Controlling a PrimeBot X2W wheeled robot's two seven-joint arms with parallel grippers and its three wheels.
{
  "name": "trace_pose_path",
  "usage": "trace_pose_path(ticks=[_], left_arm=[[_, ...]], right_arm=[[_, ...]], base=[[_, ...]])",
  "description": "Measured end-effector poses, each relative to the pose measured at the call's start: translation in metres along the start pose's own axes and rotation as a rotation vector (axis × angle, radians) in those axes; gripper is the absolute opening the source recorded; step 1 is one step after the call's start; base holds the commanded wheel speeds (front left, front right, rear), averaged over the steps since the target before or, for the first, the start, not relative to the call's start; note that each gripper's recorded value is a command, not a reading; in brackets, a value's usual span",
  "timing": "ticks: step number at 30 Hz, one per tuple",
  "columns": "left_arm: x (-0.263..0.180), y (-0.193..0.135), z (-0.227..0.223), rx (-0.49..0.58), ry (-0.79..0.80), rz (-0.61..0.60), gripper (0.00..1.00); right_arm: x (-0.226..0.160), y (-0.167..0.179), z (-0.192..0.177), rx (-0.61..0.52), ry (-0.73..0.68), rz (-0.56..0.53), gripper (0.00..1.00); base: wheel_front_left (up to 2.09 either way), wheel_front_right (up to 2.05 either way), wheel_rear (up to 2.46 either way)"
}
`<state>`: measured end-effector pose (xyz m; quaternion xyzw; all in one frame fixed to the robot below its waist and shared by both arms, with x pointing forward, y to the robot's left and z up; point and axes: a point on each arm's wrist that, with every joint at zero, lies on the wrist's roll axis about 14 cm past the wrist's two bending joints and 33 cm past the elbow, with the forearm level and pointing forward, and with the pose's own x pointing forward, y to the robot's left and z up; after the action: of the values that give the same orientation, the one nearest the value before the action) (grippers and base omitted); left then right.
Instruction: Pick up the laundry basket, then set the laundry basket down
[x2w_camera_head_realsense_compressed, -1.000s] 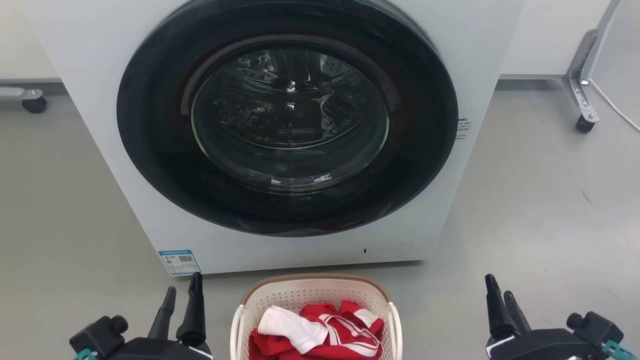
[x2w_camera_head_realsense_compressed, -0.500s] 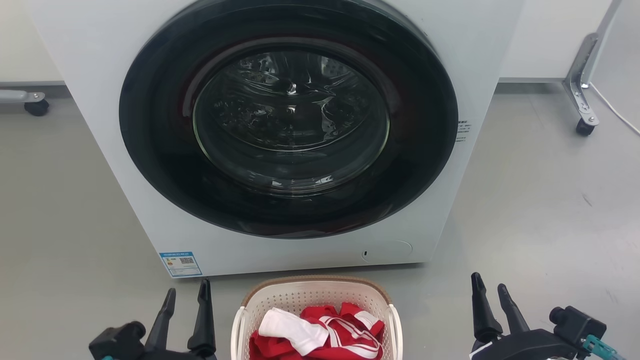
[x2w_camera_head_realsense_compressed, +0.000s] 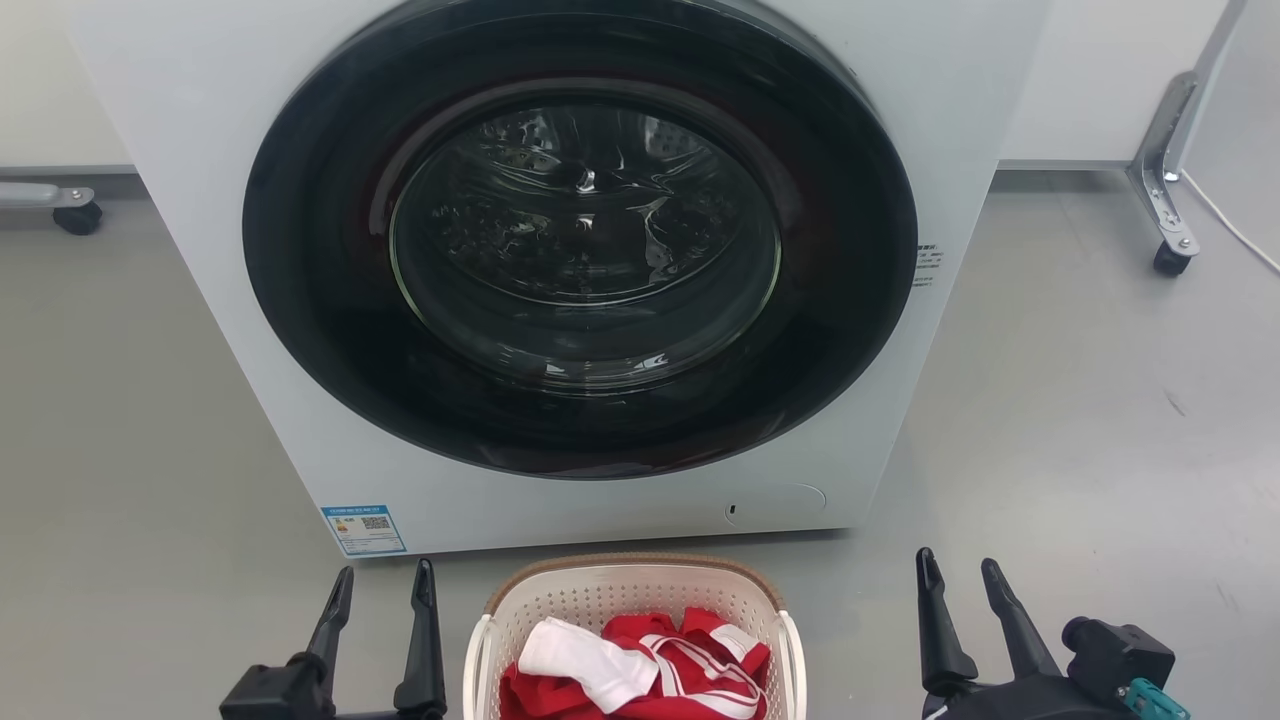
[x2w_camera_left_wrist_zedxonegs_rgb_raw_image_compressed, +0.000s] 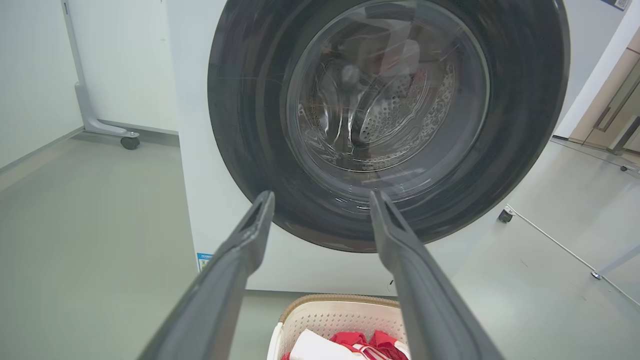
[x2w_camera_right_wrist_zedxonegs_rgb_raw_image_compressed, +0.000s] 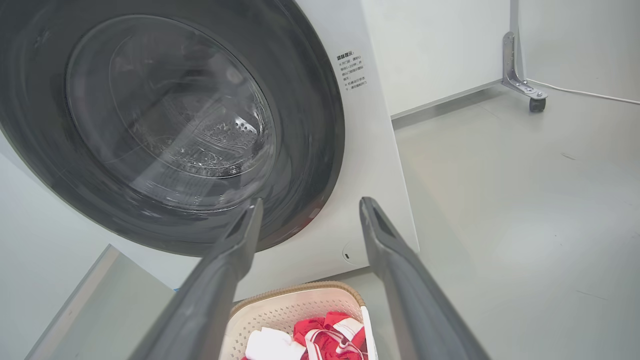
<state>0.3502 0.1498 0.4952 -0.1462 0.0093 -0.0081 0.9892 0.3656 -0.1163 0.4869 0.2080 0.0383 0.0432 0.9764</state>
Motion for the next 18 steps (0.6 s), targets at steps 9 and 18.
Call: trace_pose_path(ticks=[9, 18], left_arm=[[-0.003, -0.005, 0.006, 0.117, -0.047, -0.012, 1.0], [-0.007, -0.015, 0.01, 0.224, -0.089, -0.04, 1.0]], right_arm=[[0.0, 0.01, 0.007, -0.13, -0.048, 0.029, 1.0], [-0.001, 0.019, 0.015, -0.254, -0.106, 0.058, 1.0]], base=[[0.0, 0.0, 0.0], [0.0, 0.0, 0.0]])
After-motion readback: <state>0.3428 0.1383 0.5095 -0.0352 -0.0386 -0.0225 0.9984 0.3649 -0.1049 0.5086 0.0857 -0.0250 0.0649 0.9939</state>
